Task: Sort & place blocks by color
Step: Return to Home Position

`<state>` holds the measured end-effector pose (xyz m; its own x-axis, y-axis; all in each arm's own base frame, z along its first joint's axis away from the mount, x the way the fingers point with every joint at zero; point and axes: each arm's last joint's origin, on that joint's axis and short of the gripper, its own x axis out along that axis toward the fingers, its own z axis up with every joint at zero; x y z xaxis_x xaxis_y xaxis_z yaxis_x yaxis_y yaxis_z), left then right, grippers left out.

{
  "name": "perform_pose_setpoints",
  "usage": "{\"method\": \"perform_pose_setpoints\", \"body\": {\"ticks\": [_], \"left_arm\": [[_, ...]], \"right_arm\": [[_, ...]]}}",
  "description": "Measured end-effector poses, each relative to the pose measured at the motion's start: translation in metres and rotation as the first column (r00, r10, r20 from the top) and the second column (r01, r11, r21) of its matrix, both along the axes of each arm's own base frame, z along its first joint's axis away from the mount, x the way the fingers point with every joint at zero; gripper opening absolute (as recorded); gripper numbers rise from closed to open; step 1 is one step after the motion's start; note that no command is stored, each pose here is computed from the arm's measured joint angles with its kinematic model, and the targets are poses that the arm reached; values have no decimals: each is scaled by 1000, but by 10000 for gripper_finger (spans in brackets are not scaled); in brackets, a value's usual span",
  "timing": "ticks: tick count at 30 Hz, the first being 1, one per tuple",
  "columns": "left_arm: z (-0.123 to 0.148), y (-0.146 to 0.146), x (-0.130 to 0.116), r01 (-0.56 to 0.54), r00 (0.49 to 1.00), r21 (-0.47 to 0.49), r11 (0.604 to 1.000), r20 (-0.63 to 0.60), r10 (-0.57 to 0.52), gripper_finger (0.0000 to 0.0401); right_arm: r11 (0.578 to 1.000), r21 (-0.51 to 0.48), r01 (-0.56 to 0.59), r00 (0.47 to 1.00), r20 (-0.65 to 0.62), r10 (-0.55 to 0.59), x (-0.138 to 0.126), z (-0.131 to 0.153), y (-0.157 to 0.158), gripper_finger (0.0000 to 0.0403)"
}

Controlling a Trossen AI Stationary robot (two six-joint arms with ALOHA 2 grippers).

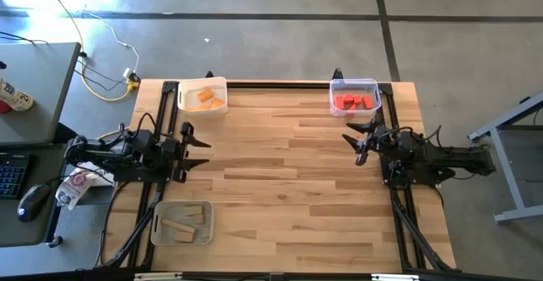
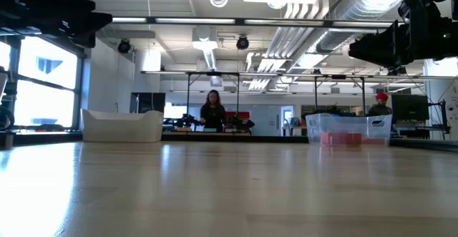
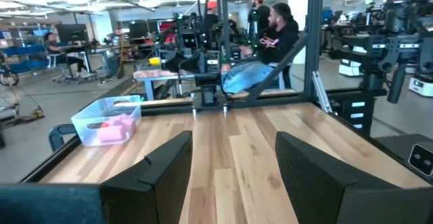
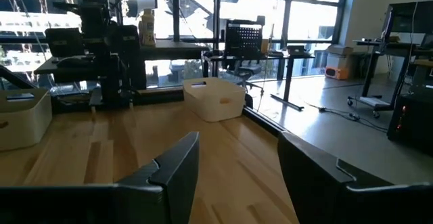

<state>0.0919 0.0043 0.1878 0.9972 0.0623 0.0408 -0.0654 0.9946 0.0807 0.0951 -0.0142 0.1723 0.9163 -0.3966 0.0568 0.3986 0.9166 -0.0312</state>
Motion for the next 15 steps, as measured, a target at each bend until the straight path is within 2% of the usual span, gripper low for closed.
{"method": "perform_pose_setpoints", "body": {"ticks": [15], "left_arm": [[0,0,0,-7,1000,0,1000,-1,7,200]], "right_arm": [[1000,0,-1,1000,-1,1,0,0,0,185]]}}
